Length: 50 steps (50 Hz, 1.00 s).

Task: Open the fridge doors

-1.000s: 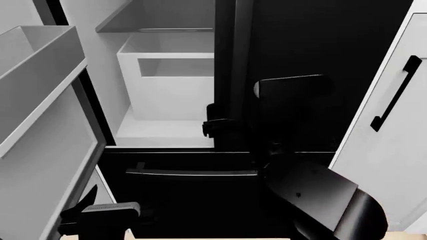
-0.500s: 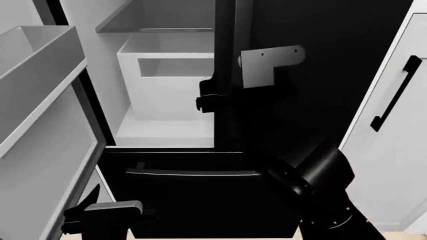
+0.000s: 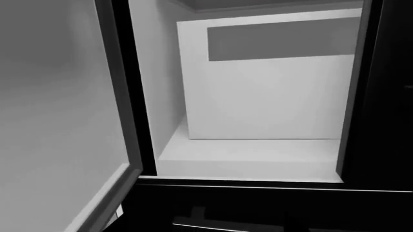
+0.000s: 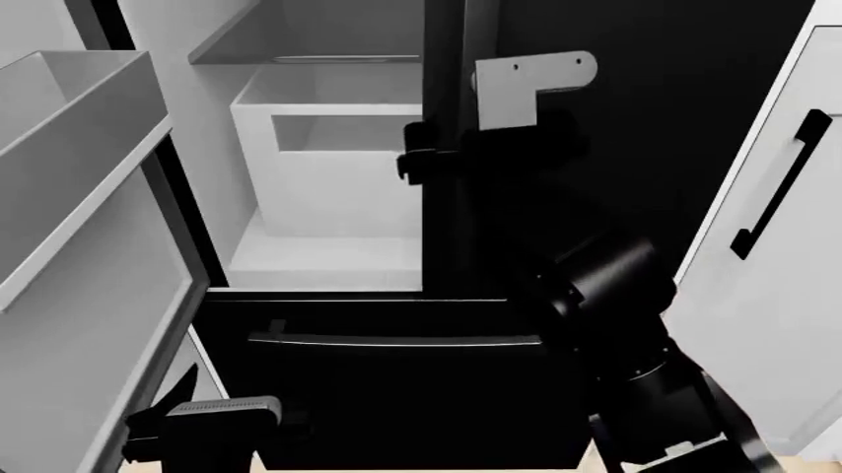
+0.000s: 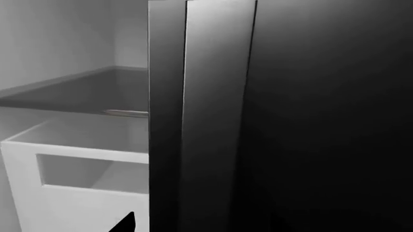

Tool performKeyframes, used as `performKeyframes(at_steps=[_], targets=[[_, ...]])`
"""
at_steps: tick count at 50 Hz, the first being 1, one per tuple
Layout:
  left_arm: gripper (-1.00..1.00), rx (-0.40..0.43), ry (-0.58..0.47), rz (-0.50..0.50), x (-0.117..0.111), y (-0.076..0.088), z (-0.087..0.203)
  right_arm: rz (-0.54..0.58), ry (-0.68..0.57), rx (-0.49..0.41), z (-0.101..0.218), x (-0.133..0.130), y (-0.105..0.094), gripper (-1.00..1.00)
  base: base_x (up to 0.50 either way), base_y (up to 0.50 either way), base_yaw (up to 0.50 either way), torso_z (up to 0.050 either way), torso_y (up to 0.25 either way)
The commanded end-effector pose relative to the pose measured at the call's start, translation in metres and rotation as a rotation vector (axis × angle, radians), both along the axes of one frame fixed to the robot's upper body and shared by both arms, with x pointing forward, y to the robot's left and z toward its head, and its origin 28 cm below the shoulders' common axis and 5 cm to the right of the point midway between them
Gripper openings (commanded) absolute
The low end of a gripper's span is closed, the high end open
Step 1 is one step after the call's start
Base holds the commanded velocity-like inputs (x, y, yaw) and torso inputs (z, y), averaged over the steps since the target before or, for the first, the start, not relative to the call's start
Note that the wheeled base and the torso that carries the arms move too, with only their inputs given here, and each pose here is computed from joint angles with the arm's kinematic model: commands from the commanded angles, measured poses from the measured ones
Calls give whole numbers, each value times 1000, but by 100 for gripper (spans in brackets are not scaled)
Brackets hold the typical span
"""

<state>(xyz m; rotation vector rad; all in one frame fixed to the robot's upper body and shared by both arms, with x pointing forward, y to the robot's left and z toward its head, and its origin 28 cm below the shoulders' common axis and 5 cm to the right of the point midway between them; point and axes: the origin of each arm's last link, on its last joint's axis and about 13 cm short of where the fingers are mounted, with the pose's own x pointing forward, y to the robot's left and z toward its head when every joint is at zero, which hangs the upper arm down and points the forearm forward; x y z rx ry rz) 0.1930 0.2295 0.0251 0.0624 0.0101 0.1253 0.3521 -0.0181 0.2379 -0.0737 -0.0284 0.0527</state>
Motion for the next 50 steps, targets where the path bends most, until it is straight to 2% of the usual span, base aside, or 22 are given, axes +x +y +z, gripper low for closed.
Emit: performKeyframes(at_steps=[1,18,34,35,50], targets=[[100,1,0,0,1,-1,1,-25,5,-5,1,10,-2,100,0,0,0,0,0],[100,1,-2,-1,-1,1,0,-2,84,-11,-5,45,0,100,0,0,0,0,0],[100,-1,-3,2,-5,4,-1,-38,99,-20,-12,61,-5,100,0,0,0,0,0],[100,-1,-3,2,-5,4,-2,-44,92,-17,-11,61,-5,-100,0,0,0,0,0],[100,1,2,-1,-3,2,-2,-57,51,-9,-11,45,-9,-100,0,0,0,0,0]])
